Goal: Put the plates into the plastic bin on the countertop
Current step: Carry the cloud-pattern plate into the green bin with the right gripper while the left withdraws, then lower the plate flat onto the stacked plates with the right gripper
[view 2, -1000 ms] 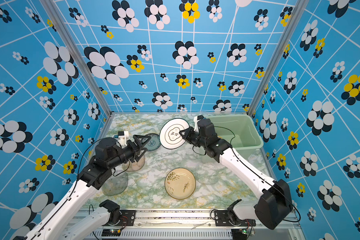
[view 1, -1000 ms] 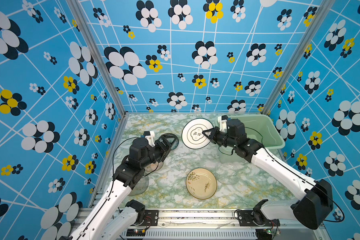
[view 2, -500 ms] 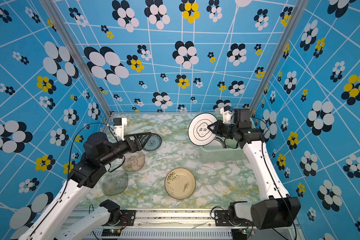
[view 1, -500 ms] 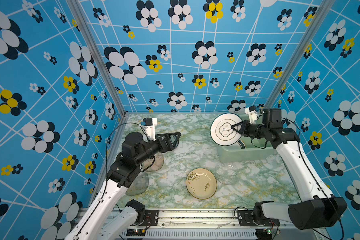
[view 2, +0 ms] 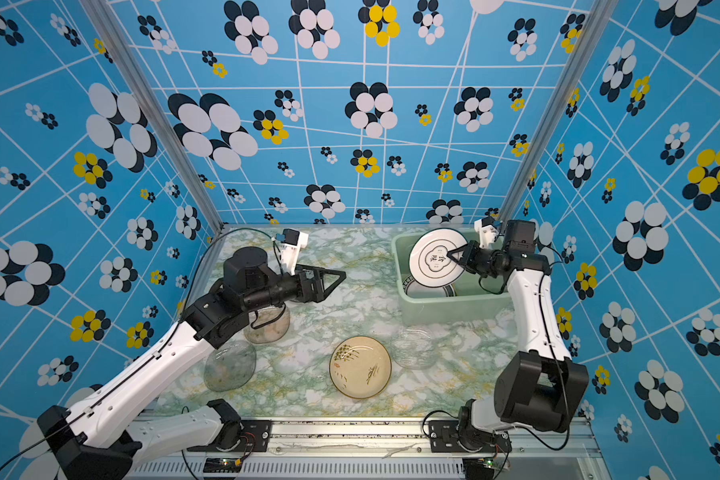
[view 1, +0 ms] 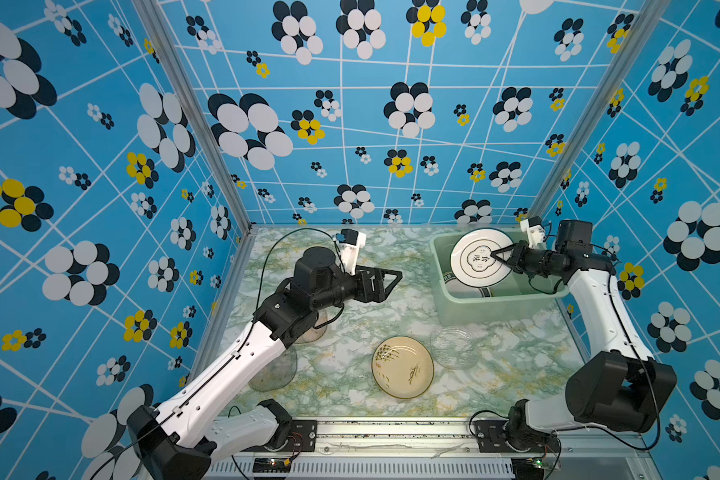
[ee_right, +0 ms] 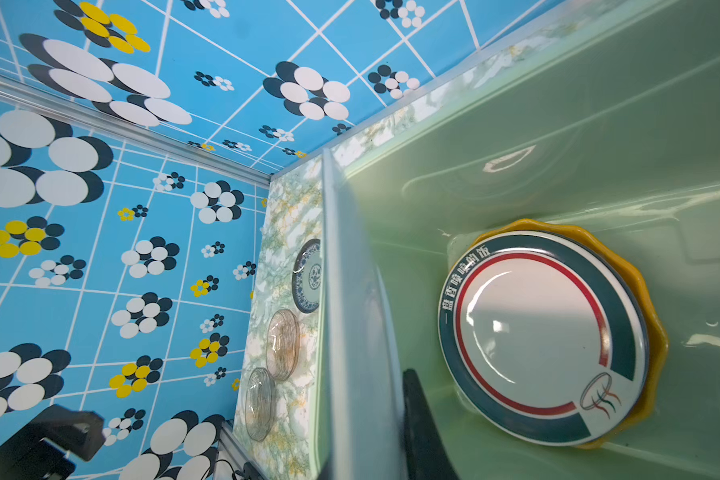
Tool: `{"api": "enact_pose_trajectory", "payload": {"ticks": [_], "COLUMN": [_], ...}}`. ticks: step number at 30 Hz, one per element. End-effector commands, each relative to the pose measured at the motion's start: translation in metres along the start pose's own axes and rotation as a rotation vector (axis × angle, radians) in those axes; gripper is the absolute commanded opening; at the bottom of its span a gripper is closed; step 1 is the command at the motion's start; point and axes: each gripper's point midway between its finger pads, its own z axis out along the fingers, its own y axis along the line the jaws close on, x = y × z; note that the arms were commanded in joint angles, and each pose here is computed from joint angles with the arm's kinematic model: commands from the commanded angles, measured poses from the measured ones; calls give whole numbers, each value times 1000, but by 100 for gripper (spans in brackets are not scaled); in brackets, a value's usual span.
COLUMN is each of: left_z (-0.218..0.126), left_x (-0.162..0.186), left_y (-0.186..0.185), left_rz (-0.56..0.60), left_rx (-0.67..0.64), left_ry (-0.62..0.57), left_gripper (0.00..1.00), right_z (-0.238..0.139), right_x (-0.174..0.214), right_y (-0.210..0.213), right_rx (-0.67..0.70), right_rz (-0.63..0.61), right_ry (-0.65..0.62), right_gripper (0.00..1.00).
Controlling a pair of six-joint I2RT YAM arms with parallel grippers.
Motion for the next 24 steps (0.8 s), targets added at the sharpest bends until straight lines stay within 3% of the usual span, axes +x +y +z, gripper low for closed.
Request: {"api": "enact_pose_trajectory", "payload": {"ticks": [1,6,16,24], "left_z": [8,28,61,72], "left_x": [5,15,31,46], "left_y": [-18,-31,-35,-31], "left_rz": [94,200,158,146], "left_rx": [4,-14,-45,-58], "left_ry": [48,101,120,175], "left_gripper": [99,99,99,99], "right_z": [10,26,57,70], "right_x": [1,9,18,17], "right_y": [-8,-35,-74,-92], "right_rx": [-20,39,78,110], "right_rz": [-59,-73,-54,-23], "right_ry": [43,117,231,237], "right_gripper": [0,0,0,4]}}
